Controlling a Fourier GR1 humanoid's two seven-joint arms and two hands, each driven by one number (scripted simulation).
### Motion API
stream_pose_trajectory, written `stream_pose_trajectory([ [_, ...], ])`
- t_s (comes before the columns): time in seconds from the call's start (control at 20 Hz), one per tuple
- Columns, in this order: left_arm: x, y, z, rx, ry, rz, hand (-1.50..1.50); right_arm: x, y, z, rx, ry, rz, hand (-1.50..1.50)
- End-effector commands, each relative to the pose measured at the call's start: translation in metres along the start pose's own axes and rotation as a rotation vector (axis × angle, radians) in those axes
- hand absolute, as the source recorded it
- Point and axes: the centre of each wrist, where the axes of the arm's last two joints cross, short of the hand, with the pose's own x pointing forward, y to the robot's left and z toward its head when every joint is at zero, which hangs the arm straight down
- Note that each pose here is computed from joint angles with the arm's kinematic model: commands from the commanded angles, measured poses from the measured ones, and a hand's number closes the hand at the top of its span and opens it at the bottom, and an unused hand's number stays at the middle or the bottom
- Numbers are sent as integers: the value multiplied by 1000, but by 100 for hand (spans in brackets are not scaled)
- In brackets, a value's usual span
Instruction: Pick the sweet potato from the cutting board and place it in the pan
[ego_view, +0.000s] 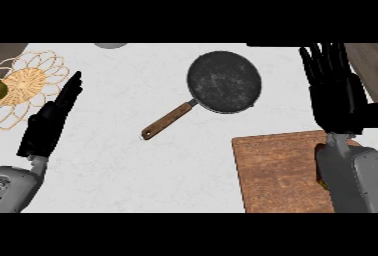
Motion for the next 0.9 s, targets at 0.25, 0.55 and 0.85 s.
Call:
stream_pose_trajectory([
  [0.25,-44,-7,33,67,159,2,0,7,-104,15,-408,45,786,-150],
  [0.55,-58,-17,50,89,248,56,0,-10,-173,90,-868,260,1055,-150],
  [0.85,-57,-22,60,54,223,53,0,3,-186,121,-743,535,1441,-150],
])
